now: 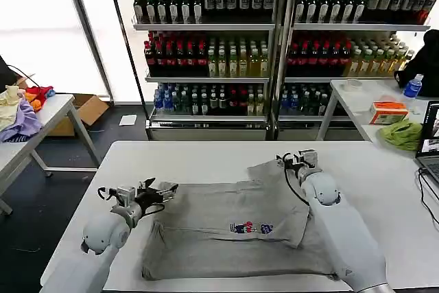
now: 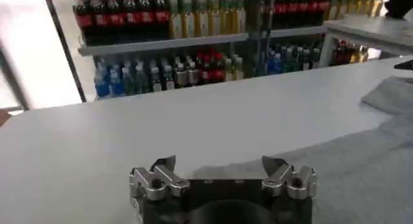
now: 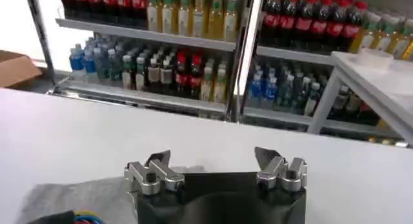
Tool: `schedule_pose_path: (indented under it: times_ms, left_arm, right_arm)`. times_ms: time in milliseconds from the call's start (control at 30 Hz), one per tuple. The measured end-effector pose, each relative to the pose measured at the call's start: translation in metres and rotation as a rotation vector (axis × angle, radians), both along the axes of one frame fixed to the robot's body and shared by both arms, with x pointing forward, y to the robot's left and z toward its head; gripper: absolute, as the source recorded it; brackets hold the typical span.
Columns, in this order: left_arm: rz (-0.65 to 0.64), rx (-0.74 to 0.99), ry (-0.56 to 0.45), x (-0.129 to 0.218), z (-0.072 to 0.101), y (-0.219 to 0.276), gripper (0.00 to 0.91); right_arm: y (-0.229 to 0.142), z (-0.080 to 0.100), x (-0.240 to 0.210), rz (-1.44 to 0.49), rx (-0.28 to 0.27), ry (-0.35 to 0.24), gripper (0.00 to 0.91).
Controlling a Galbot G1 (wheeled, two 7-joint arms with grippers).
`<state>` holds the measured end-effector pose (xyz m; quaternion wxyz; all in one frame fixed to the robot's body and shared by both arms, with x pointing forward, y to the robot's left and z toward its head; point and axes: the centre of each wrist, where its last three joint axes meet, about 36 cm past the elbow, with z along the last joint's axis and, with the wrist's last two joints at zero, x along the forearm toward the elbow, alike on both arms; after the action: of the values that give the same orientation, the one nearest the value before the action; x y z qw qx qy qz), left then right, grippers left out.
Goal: Fold and organize the clothes.
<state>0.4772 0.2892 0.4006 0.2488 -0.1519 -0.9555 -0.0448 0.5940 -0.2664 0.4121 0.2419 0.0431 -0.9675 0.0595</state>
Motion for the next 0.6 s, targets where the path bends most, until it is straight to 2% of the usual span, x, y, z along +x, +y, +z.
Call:
schedule_pose_path:
  times_ms: [300,333,367,400,433,467,500,533,600]
  left_arm:
    - [-0.005,0.018,0.013,0.006,-0.005,-0.005,0.907]
    - [-0.005,0.02,0.015,0.006,-0.006,-0.005,0.816]
    - [-0.006,0.021,0.018,0.006,-0.006,-0.005,0.766]
    - [-0.007,0.022,0.021,0.006,-0.007,-0.005,0.615]
    - [-0.008,0.023,0.023,0.006,-0.008,-0.006,0.504]
    - [-0.009,0.025,0.027,0.005,-0.009,-0.006,0.262]
    - [-0.01,0.026,0.031,0.005,-0.011,-0.006,0.091]
    - [-0.011,0.028,0.035,0.005,-0.013,-0.007,0.04]
    - [-0.011,0.027,0.039,0.004,-0.015,-0.008,0.01]
  right_arm:
    - [0.008,-0.014,-0.002,-0.002,0.023,0.029,0.907]
    - [0.009,-0.015,-0.002,-0.003,0.024,0.029,0.907]
    - [0.009,-0.017,-0.003,-0.005,0.026,0.03,0.907]
    - [0.009,-0.018,-0.004,-0.007,0.027,0.032,0.907]
    - [0.009,-0.019,-0.004,-0.009,0.027,0.033,0.907]
    - [0.01,-0.02,-0.005,-0.01,0.027,0.034,0.907]
    - [0.01,-0.02,-0.006,-0.011,0.025,0.035,0.897]
    - [0.011,-0.022,-0.007,-0.01,0.025,0.037,0.776]
    - [0.013,-0.025,-0.009,-0.011,0.025,0.04,0.474]
